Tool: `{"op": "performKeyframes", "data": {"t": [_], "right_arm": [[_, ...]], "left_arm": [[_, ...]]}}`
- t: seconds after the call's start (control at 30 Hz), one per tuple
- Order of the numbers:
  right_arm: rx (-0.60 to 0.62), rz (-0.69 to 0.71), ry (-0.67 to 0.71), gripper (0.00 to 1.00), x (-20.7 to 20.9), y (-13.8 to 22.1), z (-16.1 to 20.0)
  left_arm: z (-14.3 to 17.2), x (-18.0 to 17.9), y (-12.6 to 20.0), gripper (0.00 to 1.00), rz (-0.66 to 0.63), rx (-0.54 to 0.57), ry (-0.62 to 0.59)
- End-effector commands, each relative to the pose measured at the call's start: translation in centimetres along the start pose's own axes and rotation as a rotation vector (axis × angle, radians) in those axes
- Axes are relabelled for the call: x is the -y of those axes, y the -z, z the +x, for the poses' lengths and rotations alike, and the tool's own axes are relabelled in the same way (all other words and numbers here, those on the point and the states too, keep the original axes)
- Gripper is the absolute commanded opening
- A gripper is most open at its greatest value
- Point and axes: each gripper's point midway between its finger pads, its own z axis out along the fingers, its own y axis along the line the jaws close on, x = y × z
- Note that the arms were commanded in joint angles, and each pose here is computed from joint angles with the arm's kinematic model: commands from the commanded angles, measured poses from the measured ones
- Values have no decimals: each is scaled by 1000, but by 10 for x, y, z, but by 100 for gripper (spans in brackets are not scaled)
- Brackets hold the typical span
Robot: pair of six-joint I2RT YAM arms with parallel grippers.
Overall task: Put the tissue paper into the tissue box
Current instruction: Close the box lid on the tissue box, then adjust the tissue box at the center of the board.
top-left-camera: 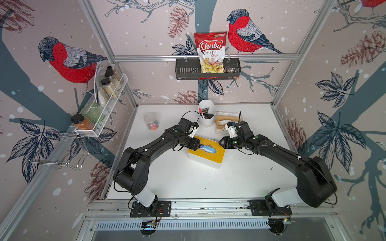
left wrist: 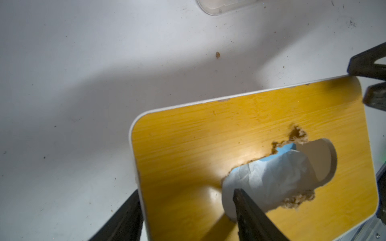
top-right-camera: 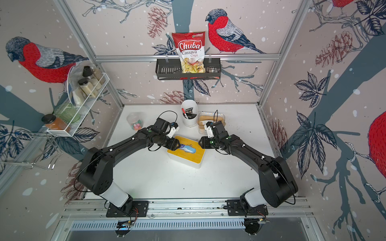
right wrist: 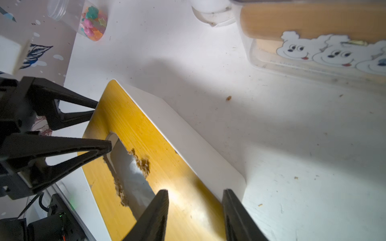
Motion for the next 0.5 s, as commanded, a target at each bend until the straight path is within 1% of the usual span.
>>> {"op": "performKeyframes", "data": {"t": [0.0,0.13,0.23,0.4,0.47], "right_arm": [[-50,-4,25,48,2,-5,13],[-99,-67,45,48,-9,-5,25],[-151,-135,58,48,-25,-5,39],[-238,-265,145,48,-70,-6,74],[-267,-331,189,48,-90,-7,86]], "left_arm": [[-10,0,4,76,-16,11,-16],[-22,-3,17,86,-55,57,-19],[-15,-9,25,92,-81,65,4],[-4,-31,37,92,-104,91,142],[2,-43,45,91,-139,103,210]]}}
